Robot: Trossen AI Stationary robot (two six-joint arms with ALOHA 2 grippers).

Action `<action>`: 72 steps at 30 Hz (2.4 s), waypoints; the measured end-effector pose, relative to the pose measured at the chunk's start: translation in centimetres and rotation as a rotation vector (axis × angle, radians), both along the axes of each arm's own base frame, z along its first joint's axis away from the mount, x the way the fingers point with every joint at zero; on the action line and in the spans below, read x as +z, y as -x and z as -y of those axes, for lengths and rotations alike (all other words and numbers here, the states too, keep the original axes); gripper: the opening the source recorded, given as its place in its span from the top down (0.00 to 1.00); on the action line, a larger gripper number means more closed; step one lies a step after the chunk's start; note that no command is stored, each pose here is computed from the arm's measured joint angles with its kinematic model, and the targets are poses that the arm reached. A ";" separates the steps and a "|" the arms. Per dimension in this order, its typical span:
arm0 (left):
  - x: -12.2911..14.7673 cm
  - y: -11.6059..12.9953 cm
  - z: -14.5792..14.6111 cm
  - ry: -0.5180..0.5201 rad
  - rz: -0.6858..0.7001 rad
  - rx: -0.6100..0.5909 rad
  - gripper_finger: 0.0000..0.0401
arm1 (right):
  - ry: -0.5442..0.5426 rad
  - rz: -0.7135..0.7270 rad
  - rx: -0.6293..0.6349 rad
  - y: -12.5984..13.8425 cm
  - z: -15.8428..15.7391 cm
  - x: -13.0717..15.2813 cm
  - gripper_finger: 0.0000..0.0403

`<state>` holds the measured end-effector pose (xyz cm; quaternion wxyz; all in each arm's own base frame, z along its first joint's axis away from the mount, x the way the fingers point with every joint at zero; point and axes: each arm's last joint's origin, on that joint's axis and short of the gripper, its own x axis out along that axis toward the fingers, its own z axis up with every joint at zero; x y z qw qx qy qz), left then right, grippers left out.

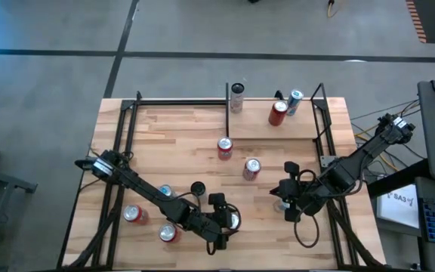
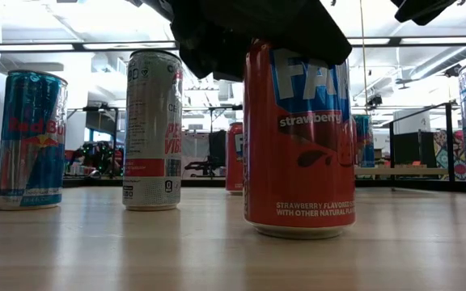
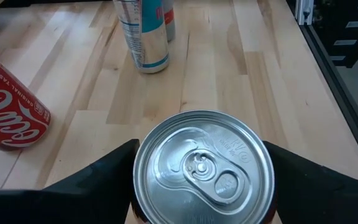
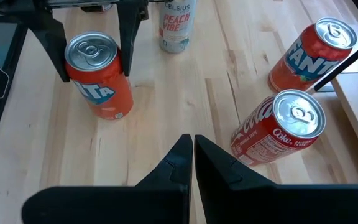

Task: Place canned beverage on shelf
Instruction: Put the bottom right orange soda can on the shelf

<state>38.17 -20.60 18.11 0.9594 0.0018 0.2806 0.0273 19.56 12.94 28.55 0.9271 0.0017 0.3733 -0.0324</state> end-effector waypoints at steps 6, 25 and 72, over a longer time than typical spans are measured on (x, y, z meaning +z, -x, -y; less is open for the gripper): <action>0.2 -0.1 0.0 -0.011 0.000 -0.010 0.29 | 0.000 0.000 0.000 0.0 0.0 0.0 0.98; 5.3 -0.7 0.4 -0.135 0.001 -0.091 0.29 | 0.000 0.000 0.001 0.0 0.0 0.0 0.98; 16.4 -2.6 -23.0 -0.282 0.207 -0.137 0.29 | 0.037 0.171 0.048 1.3 2.4 3.3 0.98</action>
